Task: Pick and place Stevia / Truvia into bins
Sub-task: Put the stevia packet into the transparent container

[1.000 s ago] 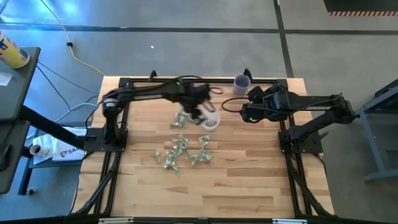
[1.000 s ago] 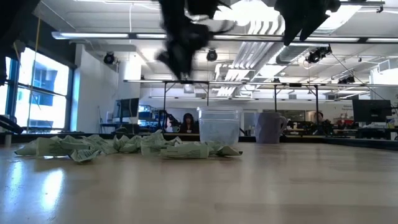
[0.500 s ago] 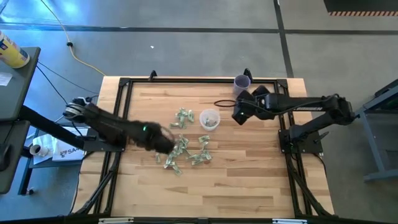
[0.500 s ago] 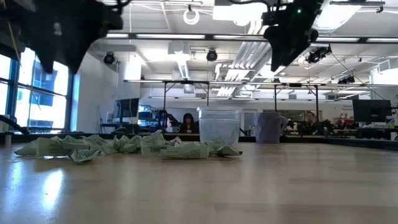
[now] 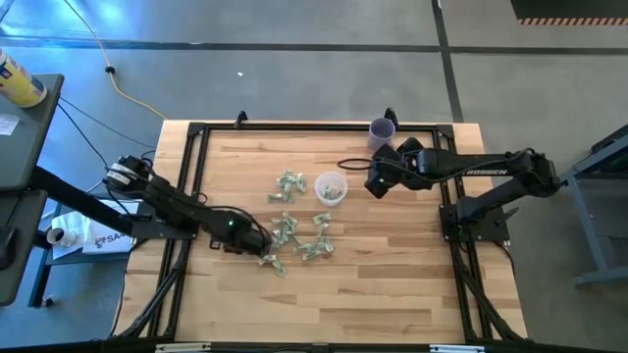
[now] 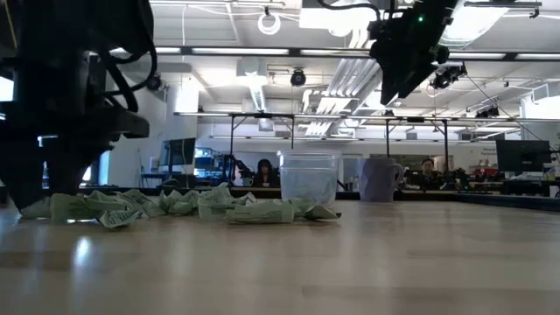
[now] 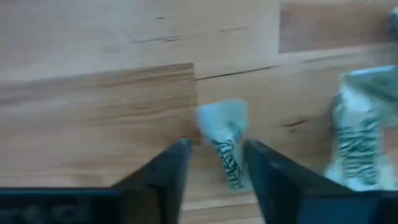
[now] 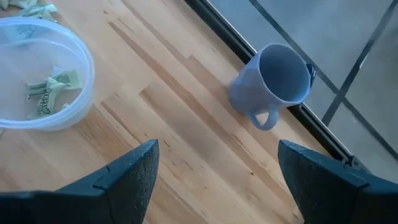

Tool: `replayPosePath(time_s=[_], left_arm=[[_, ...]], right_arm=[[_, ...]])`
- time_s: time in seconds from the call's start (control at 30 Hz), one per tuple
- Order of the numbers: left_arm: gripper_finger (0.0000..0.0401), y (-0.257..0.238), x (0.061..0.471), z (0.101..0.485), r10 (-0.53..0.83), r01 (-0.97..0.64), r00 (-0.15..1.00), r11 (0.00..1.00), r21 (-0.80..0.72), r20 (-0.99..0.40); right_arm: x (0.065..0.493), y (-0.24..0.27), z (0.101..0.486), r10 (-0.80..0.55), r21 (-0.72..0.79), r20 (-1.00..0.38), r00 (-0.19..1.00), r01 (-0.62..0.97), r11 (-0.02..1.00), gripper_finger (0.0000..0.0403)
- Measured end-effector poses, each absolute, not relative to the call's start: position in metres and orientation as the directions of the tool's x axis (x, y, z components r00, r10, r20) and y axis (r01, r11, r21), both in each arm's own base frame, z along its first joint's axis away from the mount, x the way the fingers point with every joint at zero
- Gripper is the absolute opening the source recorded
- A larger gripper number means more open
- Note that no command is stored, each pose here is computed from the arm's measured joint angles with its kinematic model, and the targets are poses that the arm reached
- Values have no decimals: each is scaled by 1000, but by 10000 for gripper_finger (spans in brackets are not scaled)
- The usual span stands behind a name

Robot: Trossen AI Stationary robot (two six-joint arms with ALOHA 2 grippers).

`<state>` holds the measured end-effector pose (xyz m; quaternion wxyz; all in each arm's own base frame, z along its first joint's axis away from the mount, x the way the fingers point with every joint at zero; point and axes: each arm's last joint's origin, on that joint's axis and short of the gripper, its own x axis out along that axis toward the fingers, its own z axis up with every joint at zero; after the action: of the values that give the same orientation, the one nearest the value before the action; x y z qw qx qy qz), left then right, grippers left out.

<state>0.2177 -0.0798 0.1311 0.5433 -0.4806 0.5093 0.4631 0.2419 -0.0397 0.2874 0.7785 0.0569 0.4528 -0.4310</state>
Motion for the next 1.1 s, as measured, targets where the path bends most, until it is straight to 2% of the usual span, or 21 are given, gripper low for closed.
replayPosePath(time_s=[0.07, 0.17, 0.2, 0.3, 0.37, 0.47, 0.53, 0.6, 0.7, 0.77, 0.87, 1.03, 1.1], left_arm=[[142, -71, 218, 129, 29, -987, 40, 154, -35, -999], [44, -42, 227, 135, 166, -968, 86, 246, -43, -982], [29, -29, 231, 138, 217, -961, 98, 275, -36, -971], [38, 14, 244, 161, 279, -938, 135, 345, -32, -951], [48, 46, 262, 194, 308, -908, 253, 402, -116, -917], [31, 82, 282, 240, 355, -827, 420, 529, -191, -835], [28, 96, 303, 272, 342, -718, 599, 629, -297, -724], [28, 98, 321, 288, 299, -625, 700, 696, -354, -649], [46, 100, 349, 279, 269, -610, 689, 716, -339, -673], [76, 100, 366, 259, 251, -632, 632, 714, -301, -733], [124, 101, 388, 237, 143, -606, 609, 718, -342, -780], [185, 100, 403, 250, -25, -513, 623, 741, -433, -782], [201, 91, 391, 263, -73, -508, 522, 774, -379, -850]], right_arm=[[241, -40, 287, -622, -297, -753, 212, 735, 610, 318], [240, -40, 287, -623, -295, -755, 204, 743, 601, 318], [239, -40, 288, -623, -291, -755, 203, 748, 596, 318], [233, -39, 292, -624, -274, -755, 201, 768, 579, 318], [227, -39, 295, -631, -269, -751, 194, 783, 560, 318], [217, -38, 300, -647, -273, -742, 175, 802, 531, 318], [212, -38, 303, -650, -277, -742, 162, 809, 518, 318], [207, -37, 304, -650, -284, -746, 146, 812, 509, 318], [203, -37, 304, -647, -296, -752, 125, 813, 501, 318], [203, -37, 303, -647, -296, -752, 122, 815, 498, 318], [202, -37, 299, -646, -305, -755, 113, 812, 498, 318], [201, -36, 294, -633, -312, -768, 101, 804, 506, 318], [200, -36, 291, -623, -307, -776, 96, 806, 507, 318]])
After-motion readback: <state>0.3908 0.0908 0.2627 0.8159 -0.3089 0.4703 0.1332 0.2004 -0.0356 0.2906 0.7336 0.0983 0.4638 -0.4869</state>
